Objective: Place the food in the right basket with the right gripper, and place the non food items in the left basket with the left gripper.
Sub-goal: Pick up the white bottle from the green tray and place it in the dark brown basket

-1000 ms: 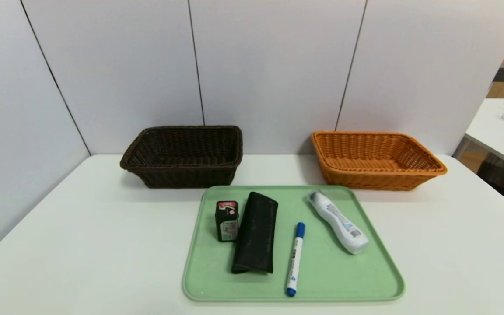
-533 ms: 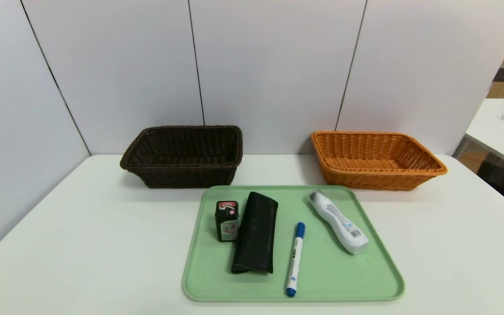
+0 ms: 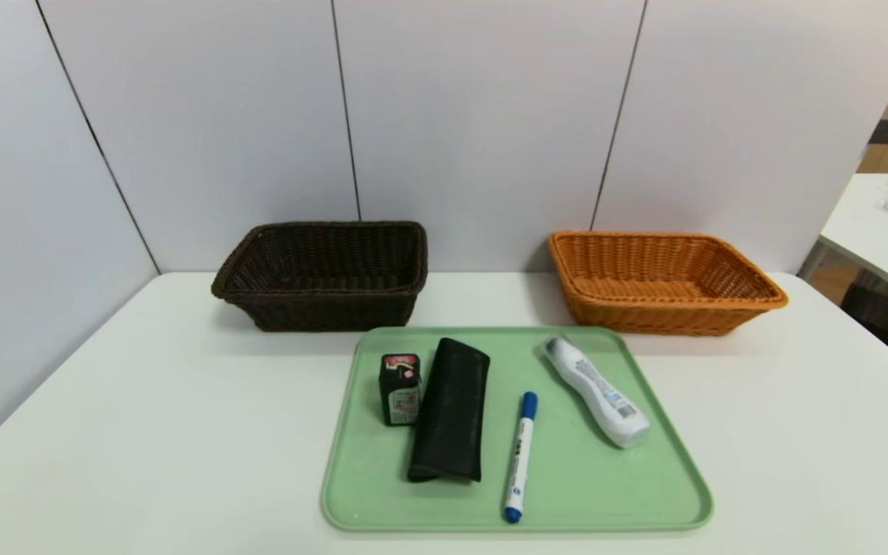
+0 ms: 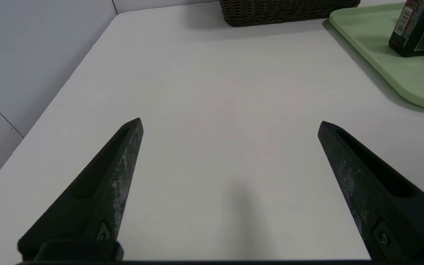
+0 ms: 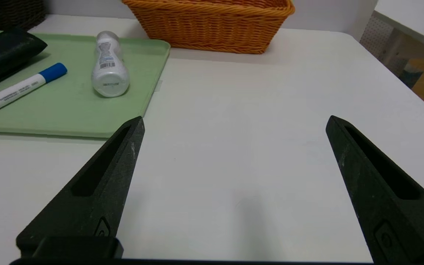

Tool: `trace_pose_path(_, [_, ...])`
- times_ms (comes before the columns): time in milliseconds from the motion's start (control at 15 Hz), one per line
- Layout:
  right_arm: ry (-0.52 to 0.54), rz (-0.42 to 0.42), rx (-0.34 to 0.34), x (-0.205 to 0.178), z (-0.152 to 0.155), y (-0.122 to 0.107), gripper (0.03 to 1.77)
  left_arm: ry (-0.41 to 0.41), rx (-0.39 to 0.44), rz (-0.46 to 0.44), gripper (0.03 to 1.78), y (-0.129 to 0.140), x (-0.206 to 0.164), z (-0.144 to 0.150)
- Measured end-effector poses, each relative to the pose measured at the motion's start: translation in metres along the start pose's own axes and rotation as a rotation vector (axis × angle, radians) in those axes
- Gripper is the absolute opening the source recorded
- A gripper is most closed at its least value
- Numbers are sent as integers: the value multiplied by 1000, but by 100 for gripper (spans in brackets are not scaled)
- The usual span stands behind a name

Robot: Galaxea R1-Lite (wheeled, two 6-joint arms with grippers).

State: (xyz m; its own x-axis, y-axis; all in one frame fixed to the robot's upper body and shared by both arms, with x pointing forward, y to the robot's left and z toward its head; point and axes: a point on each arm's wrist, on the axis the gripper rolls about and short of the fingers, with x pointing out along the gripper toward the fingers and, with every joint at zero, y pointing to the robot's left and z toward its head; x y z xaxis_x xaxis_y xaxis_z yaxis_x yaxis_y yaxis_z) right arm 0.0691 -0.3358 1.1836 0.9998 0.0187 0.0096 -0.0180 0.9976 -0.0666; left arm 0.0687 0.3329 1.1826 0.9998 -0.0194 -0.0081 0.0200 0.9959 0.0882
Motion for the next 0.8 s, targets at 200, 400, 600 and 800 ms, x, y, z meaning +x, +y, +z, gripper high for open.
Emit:
trace_pose_path(200, [2,34,-44,0,8,0,170,-12,20,-33,169,1,-7,17])
trace_pose_path(400, [-22,99,-13,0,43,-1,170,-4,21,-101,169,2,-20,51])
trace_pose_path(600, [-33,136,-4,5,81,-2,170,-16,23,-119,169,5,-21,93])
trace_pose_path(800, [-41,193,-5,16,117,-4,170,-36,27,-146,169,8,-15,137])
